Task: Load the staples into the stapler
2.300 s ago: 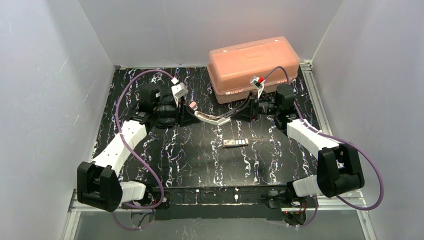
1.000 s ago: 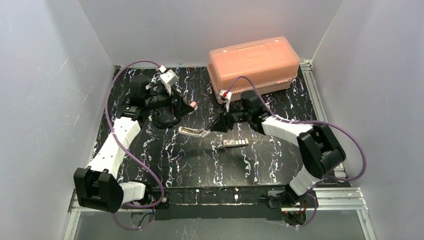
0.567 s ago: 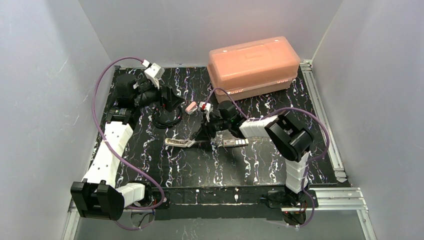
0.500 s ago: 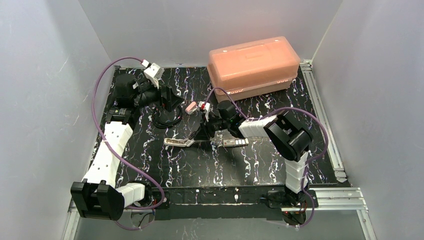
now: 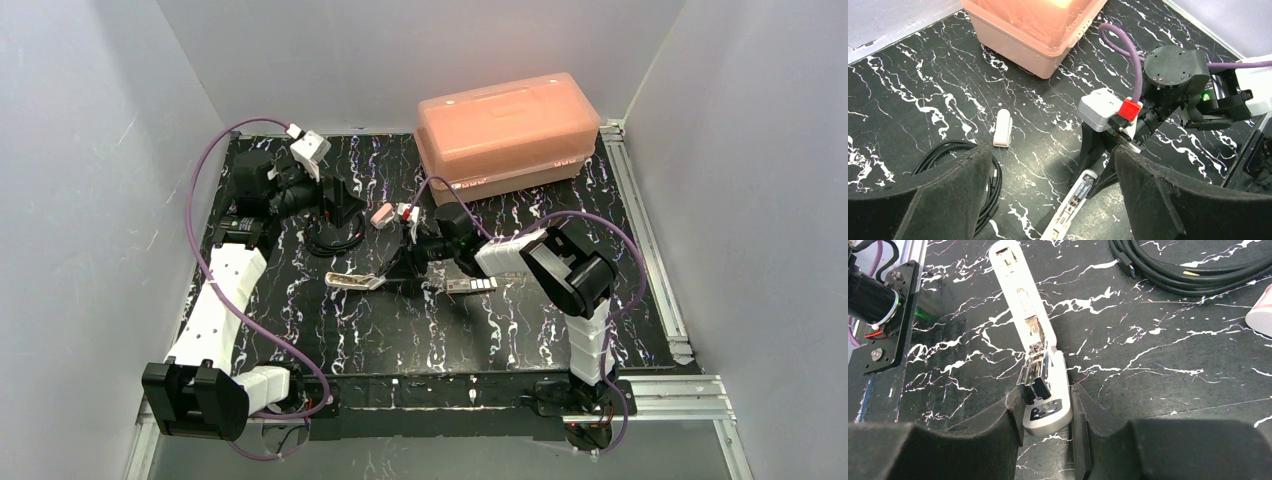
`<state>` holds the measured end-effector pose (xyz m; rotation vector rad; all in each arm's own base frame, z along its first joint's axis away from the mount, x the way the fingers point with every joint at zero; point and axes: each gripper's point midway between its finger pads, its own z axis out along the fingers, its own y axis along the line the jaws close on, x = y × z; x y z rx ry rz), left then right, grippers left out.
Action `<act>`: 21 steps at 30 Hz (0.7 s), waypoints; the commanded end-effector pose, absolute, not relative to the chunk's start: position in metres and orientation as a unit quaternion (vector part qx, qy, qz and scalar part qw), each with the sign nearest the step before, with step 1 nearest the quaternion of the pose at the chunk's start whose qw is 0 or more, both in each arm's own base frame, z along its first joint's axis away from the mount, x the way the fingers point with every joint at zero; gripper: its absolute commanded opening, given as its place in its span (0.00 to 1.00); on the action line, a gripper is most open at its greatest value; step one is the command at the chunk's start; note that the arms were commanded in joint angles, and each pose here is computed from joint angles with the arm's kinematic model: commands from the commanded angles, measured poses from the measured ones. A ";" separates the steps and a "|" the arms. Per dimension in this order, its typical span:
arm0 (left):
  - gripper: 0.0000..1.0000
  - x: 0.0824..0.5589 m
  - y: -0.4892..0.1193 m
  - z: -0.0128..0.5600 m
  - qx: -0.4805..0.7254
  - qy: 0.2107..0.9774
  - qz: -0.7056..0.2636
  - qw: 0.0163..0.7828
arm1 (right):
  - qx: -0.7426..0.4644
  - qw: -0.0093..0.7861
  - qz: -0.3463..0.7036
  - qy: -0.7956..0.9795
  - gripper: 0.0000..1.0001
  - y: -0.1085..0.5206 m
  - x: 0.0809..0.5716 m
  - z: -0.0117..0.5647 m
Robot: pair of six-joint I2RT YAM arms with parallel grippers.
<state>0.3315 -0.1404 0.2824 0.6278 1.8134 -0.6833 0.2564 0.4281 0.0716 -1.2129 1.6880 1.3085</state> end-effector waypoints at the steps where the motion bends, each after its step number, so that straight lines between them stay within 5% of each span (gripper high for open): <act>1: 0.91 0.325 -0.138 0.282 0.273 0.755 -0.279 0.527 | -0.479 0.339 0.495 0.641 0.21 0.426 0.254 0.055; 21: 0.91 0.321 -0.139 0.274 0.290 0.756 -0.280 0.515 | -0.482 0.310 0.496 0.652 0.49 0.420 0.244 0.021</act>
